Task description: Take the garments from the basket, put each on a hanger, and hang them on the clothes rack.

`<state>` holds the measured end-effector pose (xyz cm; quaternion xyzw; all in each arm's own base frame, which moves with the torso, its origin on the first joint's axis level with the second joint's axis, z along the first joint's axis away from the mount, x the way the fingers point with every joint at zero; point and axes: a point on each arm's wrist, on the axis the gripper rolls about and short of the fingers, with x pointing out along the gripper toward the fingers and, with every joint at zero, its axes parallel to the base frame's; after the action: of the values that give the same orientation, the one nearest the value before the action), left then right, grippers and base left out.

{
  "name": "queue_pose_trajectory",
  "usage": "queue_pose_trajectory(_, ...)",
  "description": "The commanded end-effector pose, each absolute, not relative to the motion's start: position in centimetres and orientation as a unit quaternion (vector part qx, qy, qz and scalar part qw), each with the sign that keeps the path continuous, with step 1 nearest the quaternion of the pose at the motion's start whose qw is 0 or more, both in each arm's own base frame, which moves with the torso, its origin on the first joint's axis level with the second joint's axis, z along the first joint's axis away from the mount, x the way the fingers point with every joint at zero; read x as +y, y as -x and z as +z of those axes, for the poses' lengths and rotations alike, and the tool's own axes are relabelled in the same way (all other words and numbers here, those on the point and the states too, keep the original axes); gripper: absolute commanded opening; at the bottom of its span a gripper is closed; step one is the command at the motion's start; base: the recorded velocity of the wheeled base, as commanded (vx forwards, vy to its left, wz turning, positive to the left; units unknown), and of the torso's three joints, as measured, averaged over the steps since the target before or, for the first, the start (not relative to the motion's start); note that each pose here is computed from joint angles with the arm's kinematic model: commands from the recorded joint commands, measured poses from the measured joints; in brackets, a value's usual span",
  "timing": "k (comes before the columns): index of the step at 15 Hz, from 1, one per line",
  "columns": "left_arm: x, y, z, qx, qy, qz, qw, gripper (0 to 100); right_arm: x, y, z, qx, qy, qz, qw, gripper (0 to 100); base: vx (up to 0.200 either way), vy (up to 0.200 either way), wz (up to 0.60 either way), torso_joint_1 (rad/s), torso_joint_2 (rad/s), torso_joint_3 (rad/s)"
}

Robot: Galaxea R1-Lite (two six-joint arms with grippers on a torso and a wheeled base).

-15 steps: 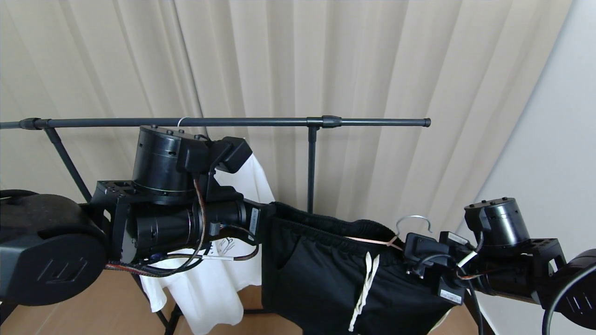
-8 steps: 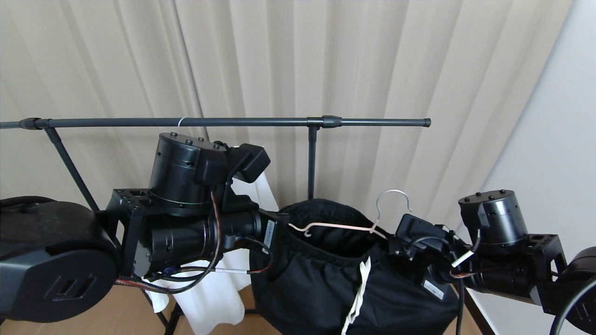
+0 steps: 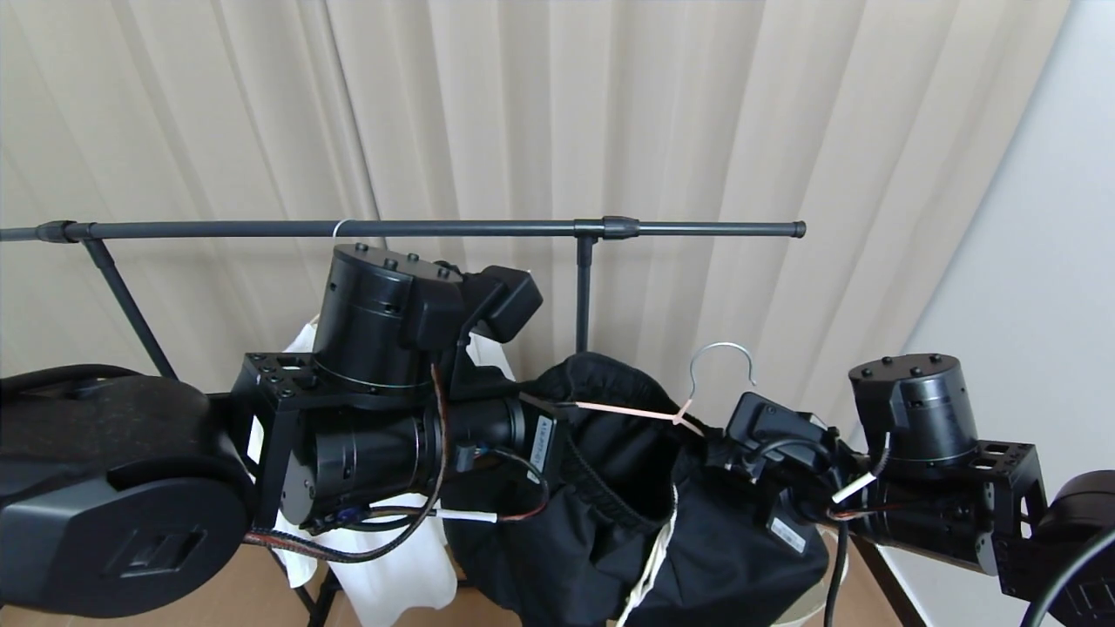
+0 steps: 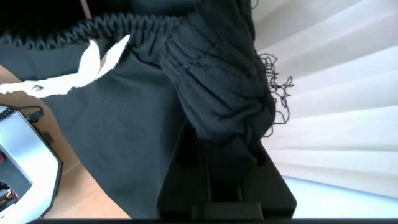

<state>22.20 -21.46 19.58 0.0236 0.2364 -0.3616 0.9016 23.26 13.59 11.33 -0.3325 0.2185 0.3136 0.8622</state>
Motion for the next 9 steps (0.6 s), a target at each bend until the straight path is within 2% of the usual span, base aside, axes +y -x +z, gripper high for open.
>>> queue_pose_trajectory(1,-21.9,-22.3,20.2,0.230,-0.015,-0.366,0.901,0,14.0,-23.3,10.6,0.228,0.338,0.320,0.855,0,0.000,0.000,0.00,0.000,0.00,0.000)
queue_pose_trajectory(5,-21.9,-22.3,21.5,0.236,-0.003,-0.365,0.901,0,14.6,-23.5,9.4,0.247,0.350,0.314,0.847,0,0.000,0.000,0.00,0.000,0.00,0.000)
queue_pose_trajectory(9,-21.5,-21.9,20.8,0.248,-0.009,-0.362,0.898,0,14.5,-23.7,10.0,0.219,0.343,0.307,0.860,0,0.000,0.000,0.00,0.000,0.00,0.000)
